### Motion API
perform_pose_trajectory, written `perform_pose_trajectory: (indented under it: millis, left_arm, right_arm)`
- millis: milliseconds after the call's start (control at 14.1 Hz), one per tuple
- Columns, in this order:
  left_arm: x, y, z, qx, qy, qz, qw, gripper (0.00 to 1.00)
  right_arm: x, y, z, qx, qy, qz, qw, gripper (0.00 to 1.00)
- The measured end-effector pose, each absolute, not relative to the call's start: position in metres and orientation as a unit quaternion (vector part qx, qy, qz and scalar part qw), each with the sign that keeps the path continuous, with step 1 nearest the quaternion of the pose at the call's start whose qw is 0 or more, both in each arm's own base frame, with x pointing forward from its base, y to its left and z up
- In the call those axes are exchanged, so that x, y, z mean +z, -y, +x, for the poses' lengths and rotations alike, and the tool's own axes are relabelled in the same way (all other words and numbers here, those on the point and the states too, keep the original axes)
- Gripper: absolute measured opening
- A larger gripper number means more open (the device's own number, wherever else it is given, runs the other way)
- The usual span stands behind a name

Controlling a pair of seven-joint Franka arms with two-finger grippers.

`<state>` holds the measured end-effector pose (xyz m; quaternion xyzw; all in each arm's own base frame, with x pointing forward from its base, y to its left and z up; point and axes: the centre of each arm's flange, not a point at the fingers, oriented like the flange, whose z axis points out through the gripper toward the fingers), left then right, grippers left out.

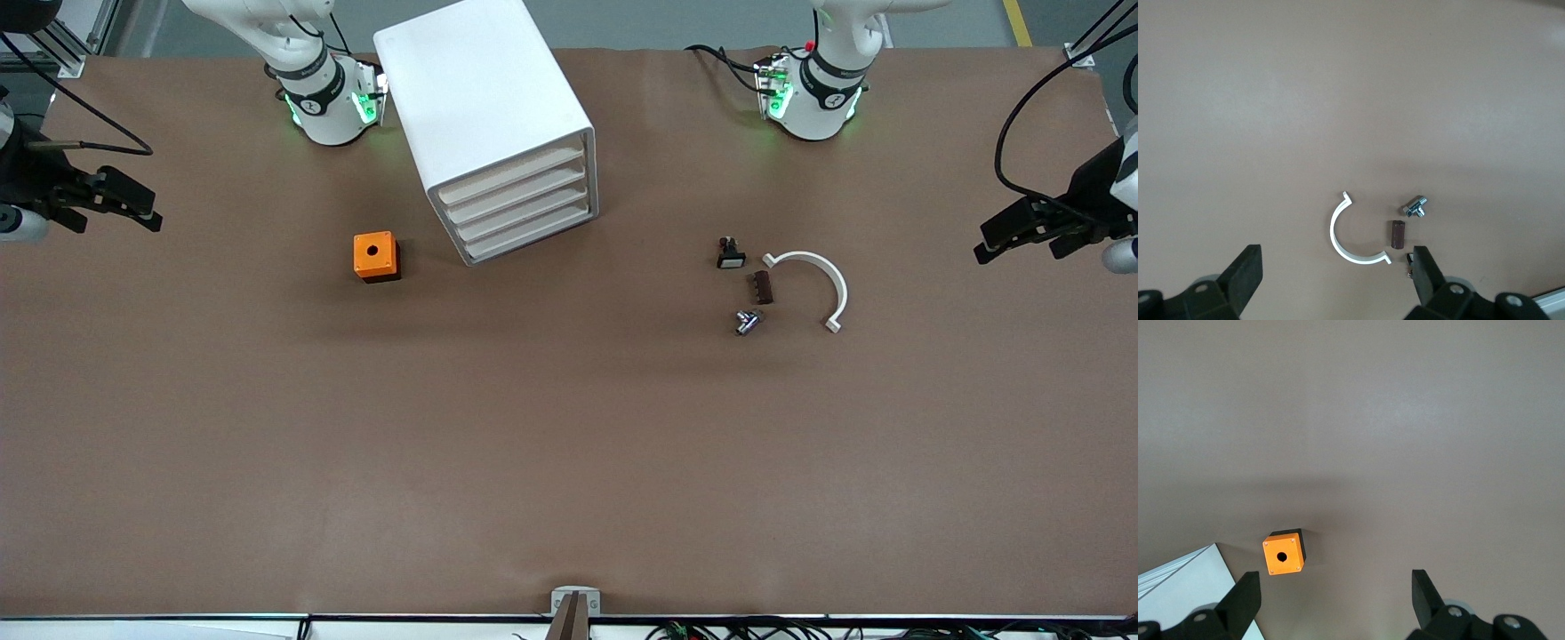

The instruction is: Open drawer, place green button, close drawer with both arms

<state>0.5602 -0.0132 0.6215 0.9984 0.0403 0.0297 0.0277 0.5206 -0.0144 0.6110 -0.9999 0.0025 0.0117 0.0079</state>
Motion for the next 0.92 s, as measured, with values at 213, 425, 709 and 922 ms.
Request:
perform_pose_trajectory:
  millis: [213, 425, 709, 922]
  left_arm:
    - [0.63, 0.013, 0.561, 0.039, -0.04, 0.998, 0.028, 1.0]
    - [0.635, 0.01, 0.561, 0.045, -0.04, 0.998, 0.014, 1.0]
    - [0.638, 0.011, 0.56, 0.041, -0.038, 0.998, 0.014, 1.0]
    - [0.637, 0.016, 0.559, 0.038, -0.034, 0.999, 0.014, 1.0]
  right_arm:
    - [0.611, 0.014, 0.521, 0.011, -0.003, -1.0, 0.008, 1.0]
    - [0.611, 0.015, 0.521, 0.01, -0.003, -1.0, 0.008, 1.0]
    - [0.612, 0.016, 0.521, 0.008, -0.004, -1.0, 0.008, 1.0]
    - [0.612, 0.016, 0.521, 0.008, -0.004, -1.0, 0.008, 1.0]
